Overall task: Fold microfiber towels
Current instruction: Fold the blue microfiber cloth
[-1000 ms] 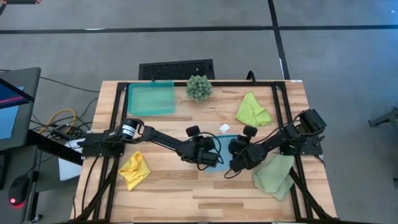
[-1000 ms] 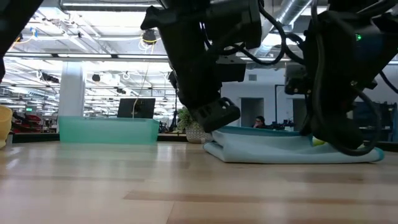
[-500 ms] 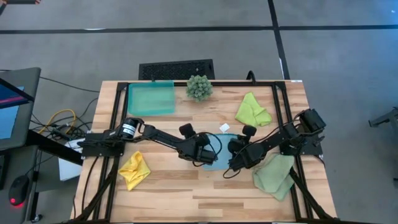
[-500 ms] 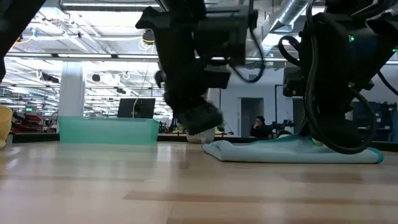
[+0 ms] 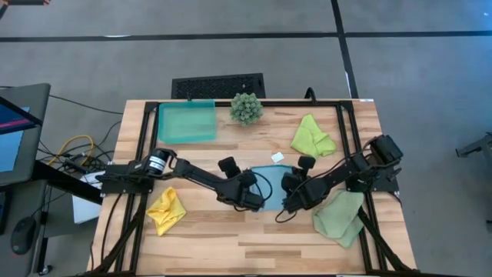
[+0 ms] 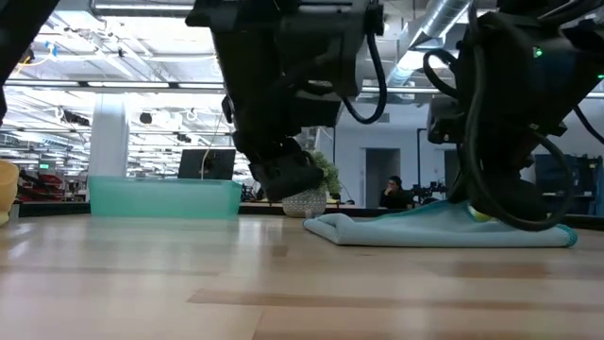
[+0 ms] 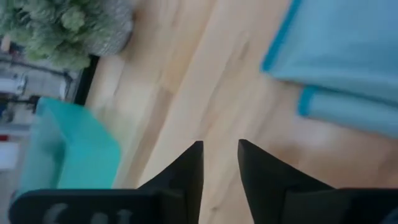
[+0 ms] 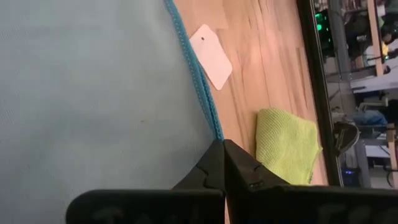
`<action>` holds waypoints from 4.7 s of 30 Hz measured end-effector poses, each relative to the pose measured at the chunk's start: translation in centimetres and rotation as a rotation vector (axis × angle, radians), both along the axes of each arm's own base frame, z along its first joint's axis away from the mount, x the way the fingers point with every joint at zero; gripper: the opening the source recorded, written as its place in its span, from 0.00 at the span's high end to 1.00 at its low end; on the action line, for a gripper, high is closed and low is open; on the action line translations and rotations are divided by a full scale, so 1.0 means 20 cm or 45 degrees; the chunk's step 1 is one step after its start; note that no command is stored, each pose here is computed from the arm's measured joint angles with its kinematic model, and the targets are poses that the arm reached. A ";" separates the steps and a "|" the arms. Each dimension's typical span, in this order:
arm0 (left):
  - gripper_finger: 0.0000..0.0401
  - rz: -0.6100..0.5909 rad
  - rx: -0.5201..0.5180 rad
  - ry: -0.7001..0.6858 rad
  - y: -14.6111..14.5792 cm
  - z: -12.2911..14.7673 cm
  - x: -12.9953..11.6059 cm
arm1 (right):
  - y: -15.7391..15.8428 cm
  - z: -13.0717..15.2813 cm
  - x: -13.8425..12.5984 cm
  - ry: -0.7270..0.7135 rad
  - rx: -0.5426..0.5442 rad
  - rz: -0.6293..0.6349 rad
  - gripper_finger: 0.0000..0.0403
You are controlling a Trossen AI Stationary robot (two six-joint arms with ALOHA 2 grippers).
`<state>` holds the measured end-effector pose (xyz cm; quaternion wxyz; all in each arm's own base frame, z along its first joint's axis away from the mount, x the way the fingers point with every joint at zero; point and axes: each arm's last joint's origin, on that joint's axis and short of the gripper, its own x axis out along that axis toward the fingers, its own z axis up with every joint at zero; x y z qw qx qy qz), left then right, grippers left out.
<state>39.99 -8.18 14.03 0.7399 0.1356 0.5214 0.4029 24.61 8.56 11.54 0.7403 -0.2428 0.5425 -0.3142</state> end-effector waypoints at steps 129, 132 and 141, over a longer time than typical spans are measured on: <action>0.98 -0.401 -0.407 -0.822 0.03 0.02 -0.14 | 0.08 0.28 -0.15 -0.280 0.200 0.071 0.97; 0.98 -0.331 -0.436 -0.803 0.04 0.01 -0.16 | 0.06 0.26 -0.15 -0.285 0.201 0.059 0.97; 0.98 -0.505 -0.779 -0.756 -0.06 0.17 -0.07 | 0.11 0.29 -0.18 -0.150 0.313 0.111 0.97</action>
